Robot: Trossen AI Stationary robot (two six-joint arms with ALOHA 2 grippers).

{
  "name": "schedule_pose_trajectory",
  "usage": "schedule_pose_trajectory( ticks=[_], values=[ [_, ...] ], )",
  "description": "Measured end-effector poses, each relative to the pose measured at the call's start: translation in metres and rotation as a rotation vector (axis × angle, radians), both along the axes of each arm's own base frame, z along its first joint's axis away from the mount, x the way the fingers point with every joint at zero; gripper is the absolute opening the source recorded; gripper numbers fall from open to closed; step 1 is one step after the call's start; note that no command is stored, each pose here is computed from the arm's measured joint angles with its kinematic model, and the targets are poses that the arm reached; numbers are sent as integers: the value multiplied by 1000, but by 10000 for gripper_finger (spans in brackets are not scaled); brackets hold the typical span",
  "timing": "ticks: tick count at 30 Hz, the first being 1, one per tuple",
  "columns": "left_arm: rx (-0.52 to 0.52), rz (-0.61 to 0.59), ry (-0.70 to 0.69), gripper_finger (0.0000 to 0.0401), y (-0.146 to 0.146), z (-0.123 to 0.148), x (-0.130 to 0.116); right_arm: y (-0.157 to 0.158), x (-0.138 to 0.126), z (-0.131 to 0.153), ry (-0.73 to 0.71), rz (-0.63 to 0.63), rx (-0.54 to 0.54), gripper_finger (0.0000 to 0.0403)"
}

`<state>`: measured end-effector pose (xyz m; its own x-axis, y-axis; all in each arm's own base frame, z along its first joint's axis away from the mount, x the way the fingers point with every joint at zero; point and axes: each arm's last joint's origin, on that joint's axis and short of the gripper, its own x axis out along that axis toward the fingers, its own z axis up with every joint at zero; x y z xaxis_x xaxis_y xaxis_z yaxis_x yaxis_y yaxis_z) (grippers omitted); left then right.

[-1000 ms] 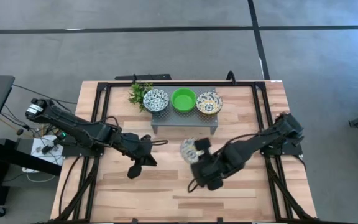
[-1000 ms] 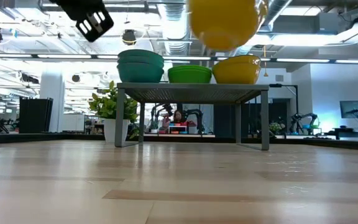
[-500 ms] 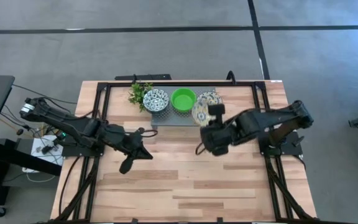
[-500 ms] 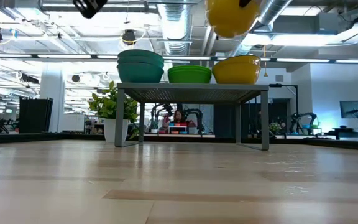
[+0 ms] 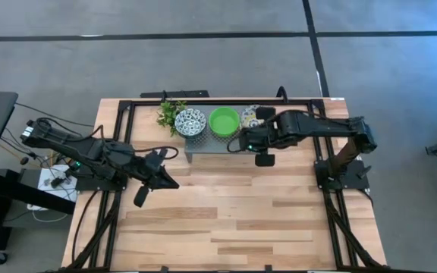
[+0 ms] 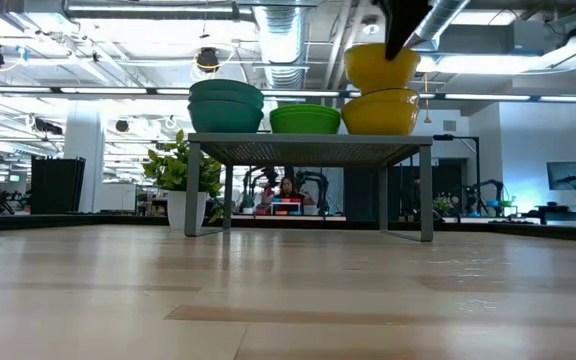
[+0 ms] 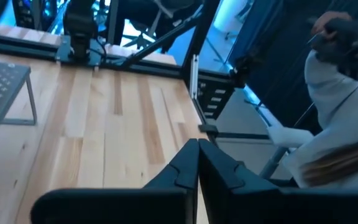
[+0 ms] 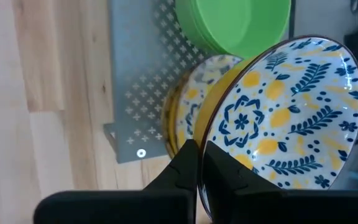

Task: Pick & Place Mini bowls
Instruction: Stack the yellow and white patterned bowl on the other yellow and white patterned bowls on the shelf

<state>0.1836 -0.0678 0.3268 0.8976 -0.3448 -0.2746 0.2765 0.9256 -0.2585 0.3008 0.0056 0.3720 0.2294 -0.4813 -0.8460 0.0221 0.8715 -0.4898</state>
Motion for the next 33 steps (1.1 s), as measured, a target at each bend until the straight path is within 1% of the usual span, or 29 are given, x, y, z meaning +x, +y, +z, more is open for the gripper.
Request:
schedule_pose_trajectory(
  ticks=[2, 4, 6, 9, 14, 23, 33],
  values=[
    [-5, 0, -13, 10, 1, 2, -3, -7, 2, -3, 18, -18, 29, 6],
    [-9, -1, -27, 11, 2, 4, -4, -13, 5, -8, 45, -38, 80, 6],
    [-12, 0, -38, 12, 2, 6, -6, -19, 8, -13, 70, -56, 100, 7],
    [-22, 0, -66, 12, 2, 9, -6, -25, 12, -18, 88, -63, 100, 7],
    [-24, 0, -70, 12, 3, 10, -7, -30, 15, -22, 107, -64, 114, 11],
    [-3, -6, -80, 8, 3, 10, -7, -38, 14, -22, 98, -87, 167, 46],
    [-3, -6, -80, 9, 2, 10, -7, -38, 14, -22, 96, -86, 169, 71]
  ],
)
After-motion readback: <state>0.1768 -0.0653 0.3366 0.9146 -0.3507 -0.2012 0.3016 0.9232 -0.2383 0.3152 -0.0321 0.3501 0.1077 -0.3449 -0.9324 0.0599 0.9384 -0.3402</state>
